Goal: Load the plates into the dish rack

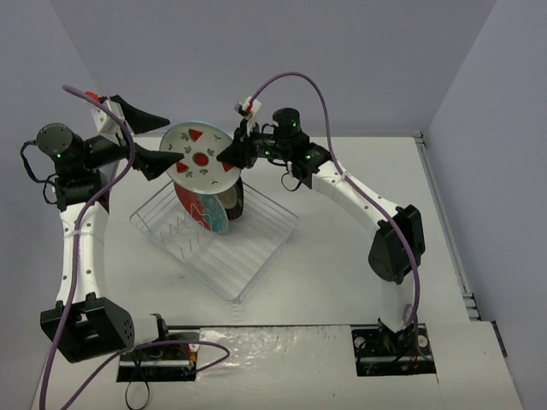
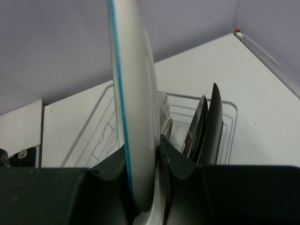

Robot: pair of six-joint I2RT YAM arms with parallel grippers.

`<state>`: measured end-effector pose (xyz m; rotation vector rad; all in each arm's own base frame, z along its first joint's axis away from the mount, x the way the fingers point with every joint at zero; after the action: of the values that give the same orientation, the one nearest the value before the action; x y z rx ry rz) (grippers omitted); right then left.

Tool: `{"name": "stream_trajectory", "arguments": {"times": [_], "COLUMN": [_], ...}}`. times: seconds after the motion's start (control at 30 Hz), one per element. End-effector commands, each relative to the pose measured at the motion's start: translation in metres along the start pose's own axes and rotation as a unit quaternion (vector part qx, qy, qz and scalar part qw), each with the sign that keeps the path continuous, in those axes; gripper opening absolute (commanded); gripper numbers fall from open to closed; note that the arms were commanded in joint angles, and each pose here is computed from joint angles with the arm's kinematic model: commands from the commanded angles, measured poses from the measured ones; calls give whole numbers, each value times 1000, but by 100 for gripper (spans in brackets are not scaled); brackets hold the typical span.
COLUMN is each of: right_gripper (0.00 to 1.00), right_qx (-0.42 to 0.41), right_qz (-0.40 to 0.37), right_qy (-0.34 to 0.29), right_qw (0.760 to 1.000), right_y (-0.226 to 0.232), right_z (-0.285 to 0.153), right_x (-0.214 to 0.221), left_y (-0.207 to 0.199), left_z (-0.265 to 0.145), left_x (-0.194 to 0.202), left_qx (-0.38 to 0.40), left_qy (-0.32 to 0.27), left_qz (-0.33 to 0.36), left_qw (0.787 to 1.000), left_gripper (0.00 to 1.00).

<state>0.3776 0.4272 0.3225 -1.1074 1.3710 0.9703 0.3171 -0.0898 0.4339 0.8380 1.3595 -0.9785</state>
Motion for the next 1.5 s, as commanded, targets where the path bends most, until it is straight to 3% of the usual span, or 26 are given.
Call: {"name": "stream_trajectory", "arguments": {"times": [0.0, 0.13, 0.27, 0.4, 0.47, 0.57, 0.63, 0.73, 0.93, 1.07, 1.23, 1.3, 1.47], "right_gripper": [0, 0, 0, 0, 0, 0, 0, 0, 0, 0, 0, 0, 0], "right_qx": [134, 165, 163, 145, 133, 144, 159, 148, 173, 206, 321, 350, 424], "right_qz": [-53, -58, -58, -62, -68, -98, -129, -159, -221, -248, -254, -272, -269], "right_qy": [-103, -109, -138, -151, -146, -122, -103, -82, -60, -48, 10, 15, 49], "right_qw": [984, 979, 975, 976, 978, 977, 973, 973, 958, 945, 912, 896, 863], "right_y": [-37, -44, -35, -24, -12, 4, 17, 35, 73, 115, 123, 132, 122], "right_z": [-52, -65, -76, -77, -69, -58, -50, -41, -21, 0, 22, 27, 38], "right_x": [-105, -116, -141, -153, -154, -152, -155, -162, -166, -161, -115, -109, -83], "left_y": [5, 35, 79, 133, 169, 196, 215, 225, 215, 186, 165, 161, 167], "left_z": [-1, -6, -25, -81, -121, -146, -156, -169, -182, -202, -231, -233, -228], "left_x": [-33, -52, -66, -69, -58, -49, -30, -11, -9, -15, -15, -18, -17], "left_qx": [-57, -154, -301, -517, -634, -695, -721, -730, -745, -776, -823, -827, -819], "left_qy": [-19, -49, -90, -123, -130, -134, -120, -107, -126, -133, -138, -136, -121], "left_qz": [53, 33, -35, -115, -141, -159, -176, -204, -189, -167, -132, -127, -130], "left_qw": [997, 986, 949, 839, 750, 688, 660, 643, 627, 594, 535, 530, 545], "left_gripper": [97, 97, 97, 97, 97, 97, 97, 97, 97, 97, 97, 97, 97]}}
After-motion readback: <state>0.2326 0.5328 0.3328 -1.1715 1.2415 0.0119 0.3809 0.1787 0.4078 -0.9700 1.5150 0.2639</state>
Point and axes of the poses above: each gripper's point midway between its finger pads, its own z axis out along the fingers, its own y axis along the line the jaws close on, x = y × z, the point moved 1 cm from there along -z, back along the fingers, and after that the axes turned 12 degrees about -z, right-handed, at the moved point
